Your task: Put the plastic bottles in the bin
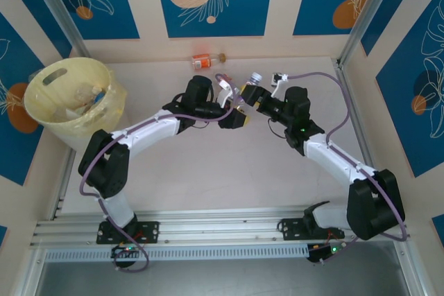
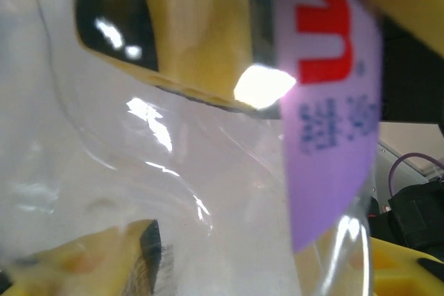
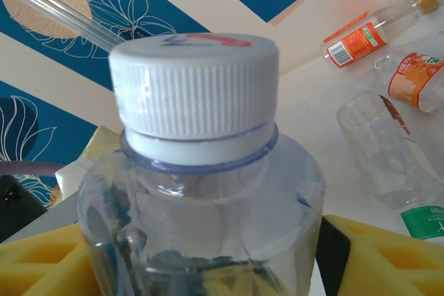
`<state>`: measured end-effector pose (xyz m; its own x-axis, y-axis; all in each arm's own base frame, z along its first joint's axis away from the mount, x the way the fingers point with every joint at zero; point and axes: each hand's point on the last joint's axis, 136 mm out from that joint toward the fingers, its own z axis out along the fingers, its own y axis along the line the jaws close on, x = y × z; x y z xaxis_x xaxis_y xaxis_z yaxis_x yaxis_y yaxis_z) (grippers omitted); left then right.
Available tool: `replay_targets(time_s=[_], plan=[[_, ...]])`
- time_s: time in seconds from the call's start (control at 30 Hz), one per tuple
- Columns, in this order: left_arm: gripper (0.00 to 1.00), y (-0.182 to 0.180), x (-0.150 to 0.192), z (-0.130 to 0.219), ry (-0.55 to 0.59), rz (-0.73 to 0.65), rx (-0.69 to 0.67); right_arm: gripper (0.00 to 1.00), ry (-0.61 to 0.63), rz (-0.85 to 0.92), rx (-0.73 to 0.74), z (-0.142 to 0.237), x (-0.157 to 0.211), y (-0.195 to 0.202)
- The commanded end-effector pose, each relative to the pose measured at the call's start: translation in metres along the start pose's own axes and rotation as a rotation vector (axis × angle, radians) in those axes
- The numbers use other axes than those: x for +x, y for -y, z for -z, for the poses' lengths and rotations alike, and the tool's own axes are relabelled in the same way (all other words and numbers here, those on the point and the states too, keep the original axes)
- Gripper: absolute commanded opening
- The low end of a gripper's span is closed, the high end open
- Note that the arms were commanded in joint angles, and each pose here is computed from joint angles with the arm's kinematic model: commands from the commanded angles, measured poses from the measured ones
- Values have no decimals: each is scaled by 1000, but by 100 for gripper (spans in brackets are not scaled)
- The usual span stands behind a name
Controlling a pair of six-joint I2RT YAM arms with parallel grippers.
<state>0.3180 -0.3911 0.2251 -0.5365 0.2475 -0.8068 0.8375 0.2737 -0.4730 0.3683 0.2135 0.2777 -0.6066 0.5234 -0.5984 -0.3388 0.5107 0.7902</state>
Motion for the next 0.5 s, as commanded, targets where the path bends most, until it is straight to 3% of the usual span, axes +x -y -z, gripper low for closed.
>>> replay_targets(time_s=[0.0, 0.47], plan=[[49, -7, 2, -3, -6, 8, -10, 76, 49, 41, -73, 15, -19, -31], [39, -33, -1, 13, -6, 39, -143, 100, 225, 58, 74, 59, -53, -11]])
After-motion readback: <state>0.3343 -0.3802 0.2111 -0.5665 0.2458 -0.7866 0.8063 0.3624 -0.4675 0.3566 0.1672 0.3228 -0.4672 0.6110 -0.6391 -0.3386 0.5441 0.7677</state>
